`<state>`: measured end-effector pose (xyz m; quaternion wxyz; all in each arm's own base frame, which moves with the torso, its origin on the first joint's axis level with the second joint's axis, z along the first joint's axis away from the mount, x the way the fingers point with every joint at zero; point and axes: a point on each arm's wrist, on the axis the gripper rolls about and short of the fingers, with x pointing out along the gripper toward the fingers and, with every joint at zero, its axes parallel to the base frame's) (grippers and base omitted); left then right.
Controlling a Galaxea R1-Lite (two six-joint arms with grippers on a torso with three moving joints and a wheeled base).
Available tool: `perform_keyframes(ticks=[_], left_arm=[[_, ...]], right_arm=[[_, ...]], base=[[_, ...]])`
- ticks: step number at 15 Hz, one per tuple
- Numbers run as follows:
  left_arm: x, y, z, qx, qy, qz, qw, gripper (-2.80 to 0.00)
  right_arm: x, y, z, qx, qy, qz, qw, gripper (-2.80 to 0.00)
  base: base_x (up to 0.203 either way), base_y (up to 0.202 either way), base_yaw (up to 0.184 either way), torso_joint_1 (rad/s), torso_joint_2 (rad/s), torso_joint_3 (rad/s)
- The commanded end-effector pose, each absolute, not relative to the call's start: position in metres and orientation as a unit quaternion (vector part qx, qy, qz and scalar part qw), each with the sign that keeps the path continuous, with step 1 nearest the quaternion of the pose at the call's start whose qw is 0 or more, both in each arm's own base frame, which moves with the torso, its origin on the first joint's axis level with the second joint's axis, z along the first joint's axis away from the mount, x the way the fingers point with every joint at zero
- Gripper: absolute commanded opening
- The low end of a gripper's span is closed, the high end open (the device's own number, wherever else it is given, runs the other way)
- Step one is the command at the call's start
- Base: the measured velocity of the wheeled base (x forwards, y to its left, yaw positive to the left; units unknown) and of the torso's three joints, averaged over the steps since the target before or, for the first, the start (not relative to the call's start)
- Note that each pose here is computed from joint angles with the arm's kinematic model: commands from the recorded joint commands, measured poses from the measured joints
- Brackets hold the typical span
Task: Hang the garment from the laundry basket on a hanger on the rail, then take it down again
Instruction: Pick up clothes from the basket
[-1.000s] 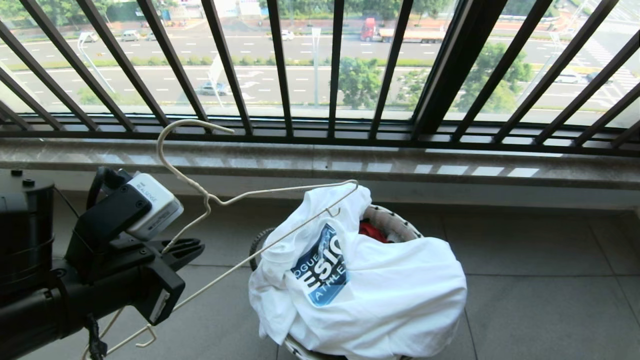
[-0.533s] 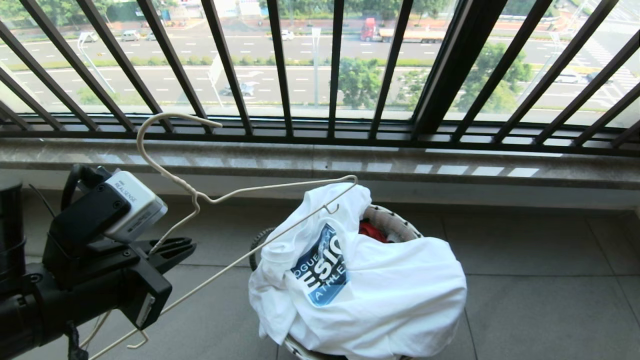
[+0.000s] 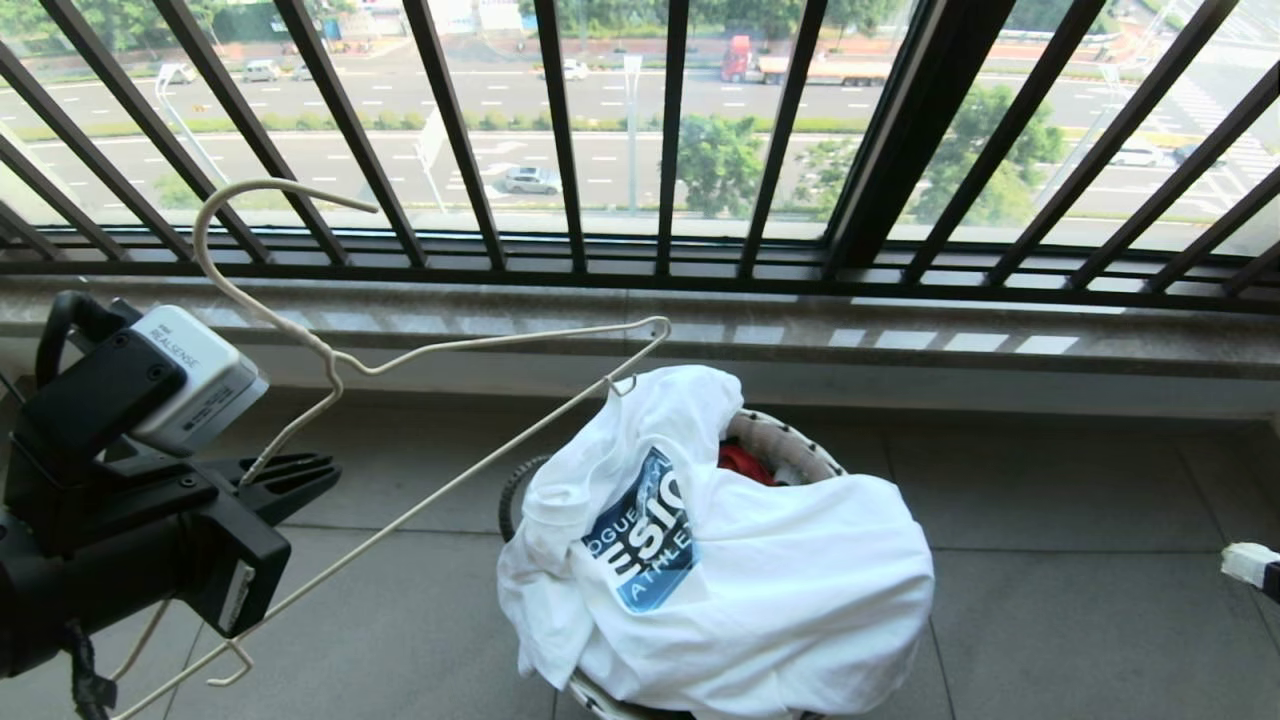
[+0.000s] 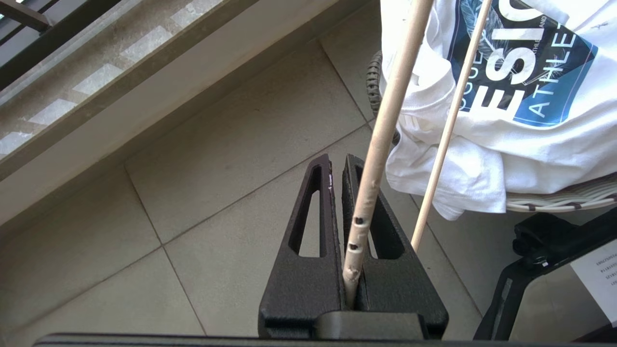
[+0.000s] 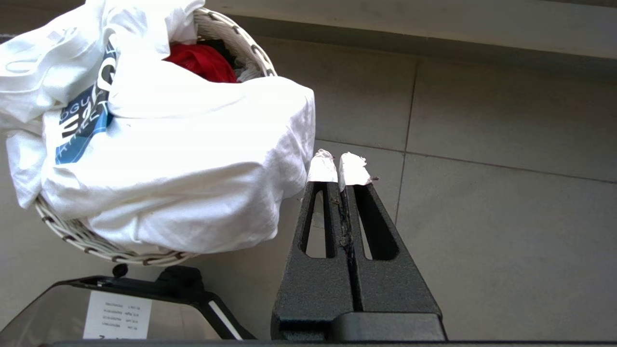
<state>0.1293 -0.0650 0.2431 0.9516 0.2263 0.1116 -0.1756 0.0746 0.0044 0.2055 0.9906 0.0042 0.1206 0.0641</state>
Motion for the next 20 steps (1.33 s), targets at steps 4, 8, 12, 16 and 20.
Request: perform_keyframes(ticks=[4,8,12,16,20], left_arm=[[0.114,-0.054,0.255,0.233,0.114,-0.146,0.955,-2.8],[0.098,-0.046,0.265,0.23,0.105,-0.145,0.956,-2.8],[0.093,-0.043,0.268,0.237,0.091,-0.143,0.957,-2.8],[0.086,-0.04,0.271,0.235,0.079,-0.141,0.959,-2.8],[0.084,-0.038,0.272,0.236,0.074,-0.14,0.959,-2.8]], right_arm=[[0.227,0.047,0.191,0.03,0.252,0.143,0.957,-2.8],[0.301,0.109,0.178,0.023,0.24,0.213,0.947,-2.8],[0.331,0.175,0.172,0.015,0.212,0.281,0.936,-2.8],[0.332,0.217,0.178,0.012,0.19,0.326,0.926,-2.8],[0.351,0.238,0.162,0.017,0.195,0.333,0.923,-2.8]], base=[[0.0,0.0,0.0,0.0,0.0,0.0],[0.0,0.0,0.0,0.0,0.0,0.0],[0.0,0.0,0.0,0.0,0.0,0.0],[0.0,0.0,0.0,0.0,0.0,0.0],[0.0,0.0,0.0,0.0,0.0,0.0]])
